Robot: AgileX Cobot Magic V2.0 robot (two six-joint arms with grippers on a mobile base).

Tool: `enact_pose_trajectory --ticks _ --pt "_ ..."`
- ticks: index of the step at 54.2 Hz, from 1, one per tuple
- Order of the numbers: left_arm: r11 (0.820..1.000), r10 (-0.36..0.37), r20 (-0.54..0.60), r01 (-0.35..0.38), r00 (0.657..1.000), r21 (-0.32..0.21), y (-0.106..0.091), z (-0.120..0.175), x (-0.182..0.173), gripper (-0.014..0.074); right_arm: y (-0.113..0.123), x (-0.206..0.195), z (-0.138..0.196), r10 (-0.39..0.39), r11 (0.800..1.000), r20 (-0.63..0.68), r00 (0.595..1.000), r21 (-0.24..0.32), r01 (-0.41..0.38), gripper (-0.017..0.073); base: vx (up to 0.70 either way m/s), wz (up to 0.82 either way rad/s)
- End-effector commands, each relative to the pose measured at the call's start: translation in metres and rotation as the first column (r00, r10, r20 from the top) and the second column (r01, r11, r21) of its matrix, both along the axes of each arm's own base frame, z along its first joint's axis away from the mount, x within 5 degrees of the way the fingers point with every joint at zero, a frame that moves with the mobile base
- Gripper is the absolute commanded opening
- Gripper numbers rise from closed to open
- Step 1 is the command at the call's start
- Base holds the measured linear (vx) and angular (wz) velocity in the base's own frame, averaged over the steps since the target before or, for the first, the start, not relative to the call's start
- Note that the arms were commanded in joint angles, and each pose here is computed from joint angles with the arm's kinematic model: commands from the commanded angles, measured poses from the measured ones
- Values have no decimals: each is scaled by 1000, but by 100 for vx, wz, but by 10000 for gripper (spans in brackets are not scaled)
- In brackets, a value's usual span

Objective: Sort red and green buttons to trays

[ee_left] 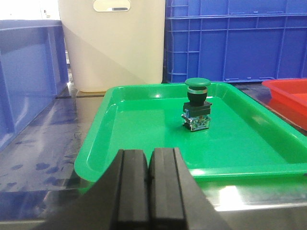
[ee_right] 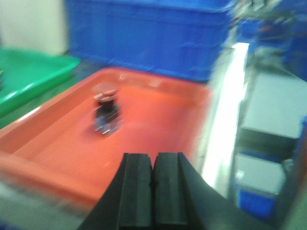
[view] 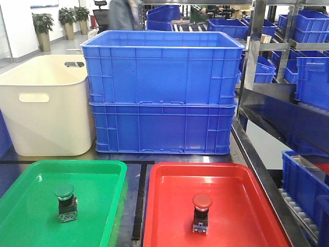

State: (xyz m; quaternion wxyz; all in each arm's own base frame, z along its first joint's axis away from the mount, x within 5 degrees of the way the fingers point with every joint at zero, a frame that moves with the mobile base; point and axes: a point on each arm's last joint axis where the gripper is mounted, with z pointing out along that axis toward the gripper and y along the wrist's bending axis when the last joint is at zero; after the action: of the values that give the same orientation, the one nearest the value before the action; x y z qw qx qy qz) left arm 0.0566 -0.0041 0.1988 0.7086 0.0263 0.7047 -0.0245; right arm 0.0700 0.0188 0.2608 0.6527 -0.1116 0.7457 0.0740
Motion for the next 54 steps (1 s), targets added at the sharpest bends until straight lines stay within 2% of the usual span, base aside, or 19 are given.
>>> enact_pose_trajectory --ticks 1,11,14,21,54 --pt "1000 -2 86 3 996 -13 0 13 0 -6 -8 -4 2 -98 994 236 967 70 84 -12 0 0" --pt "1000 -2 86 3 996 -13 0 13 0 -6 -18 -14 -46 -254 966 330 909 120 227 -12 0 0" --pt "1000 -2 86 3 996 -13 0 13 0 -6 -20 -15 -53 -277 960 267 923 118 253 -12 0 0" --pt "1000 -2 90 3 996 -13 0 14 -1 -6 -19 -14 -57 -264 964 247 932 41 262 -12 0 0" --pt "1000 -2 89 3 996 -12 0 13 -1 -6 -19 -14 -57 -265 964 240 934 43 263 -12 0 0"
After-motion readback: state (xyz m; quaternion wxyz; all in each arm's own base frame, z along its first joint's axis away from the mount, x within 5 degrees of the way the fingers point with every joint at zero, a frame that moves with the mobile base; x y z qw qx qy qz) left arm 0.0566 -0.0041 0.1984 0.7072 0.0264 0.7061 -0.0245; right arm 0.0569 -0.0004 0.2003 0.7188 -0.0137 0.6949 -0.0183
